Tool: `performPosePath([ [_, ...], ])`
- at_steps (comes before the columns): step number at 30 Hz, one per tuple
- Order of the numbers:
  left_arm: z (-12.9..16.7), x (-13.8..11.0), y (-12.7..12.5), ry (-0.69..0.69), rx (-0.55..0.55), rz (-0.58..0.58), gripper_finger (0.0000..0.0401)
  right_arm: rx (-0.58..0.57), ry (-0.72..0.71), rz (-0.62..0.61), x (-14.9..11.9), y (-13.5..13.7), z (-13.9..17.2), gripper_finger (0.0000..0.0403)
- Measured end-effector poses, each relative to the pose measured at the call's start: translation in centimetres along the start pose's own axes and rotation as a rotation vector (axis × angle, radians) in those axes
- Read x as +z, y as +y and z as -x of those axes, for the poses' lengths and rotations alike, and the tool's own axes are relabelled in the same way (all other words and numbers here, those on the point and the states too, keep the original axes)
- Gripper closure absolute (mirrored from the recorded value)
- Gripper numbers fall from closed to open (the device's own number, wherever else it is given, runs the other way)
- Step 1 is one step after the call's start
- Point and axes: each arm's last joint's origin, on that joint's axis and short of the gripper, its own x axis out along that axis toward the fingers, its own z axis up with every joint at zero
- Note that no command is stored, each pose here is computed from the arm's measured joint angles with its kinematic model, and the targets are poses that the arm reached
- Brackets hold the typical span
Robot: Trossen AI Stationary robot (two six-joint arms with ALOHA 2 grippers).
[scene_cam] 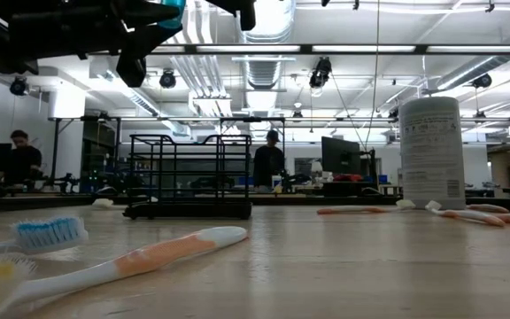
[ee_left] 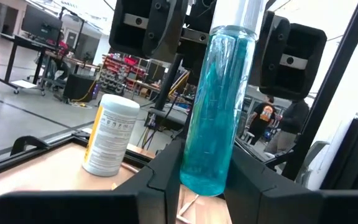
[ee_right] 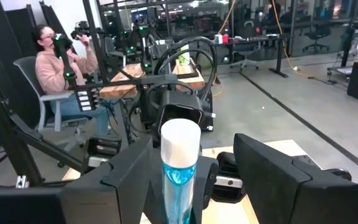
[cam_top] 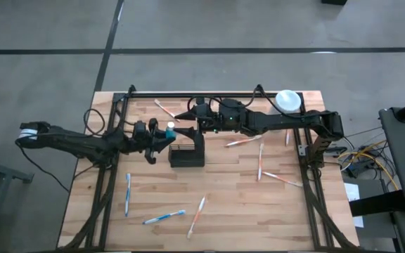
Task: Pick & Place toothbrushing station
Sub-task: Put the blue mouthwash into the middle section of the wire organizer
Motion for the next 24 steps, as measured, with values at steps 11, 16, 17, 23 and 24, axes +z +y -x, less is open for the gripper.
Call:
performPosePath([
  [11,-0.9,0.1,-0.2,0.01,-0.008,-0.012,0.0302,0.017,-0.019,-0.031,-0.3,-0.1,-0.5,0.0184],
  [16,-1.3,0.2,-0.3,0.015,-0.027,-0.017,0.0302,0.027,0.0,-0.034,-1.1,-0.1,-1.1,0.0184],
  [17,-1.3,0.1,-0.3,0.022,-0.026,-0.016,0.0302,0.027,0.001,-0.034,-1.1,-0.2,-1.2,0.0184],
  [23,-1.3,0.0,-0.3,0.036,-0.022,-0.008,0.0302,0.027,-0.008,-0.026,-0.9,-0.1,-1.3,0.0184],
  [24,-1.3,0.0,-0.3,0.033,-0.022,-0.007,0.0302,0.027,-0.008,-0.026,-0.9,-0.1,-1.3,0.0184],
])
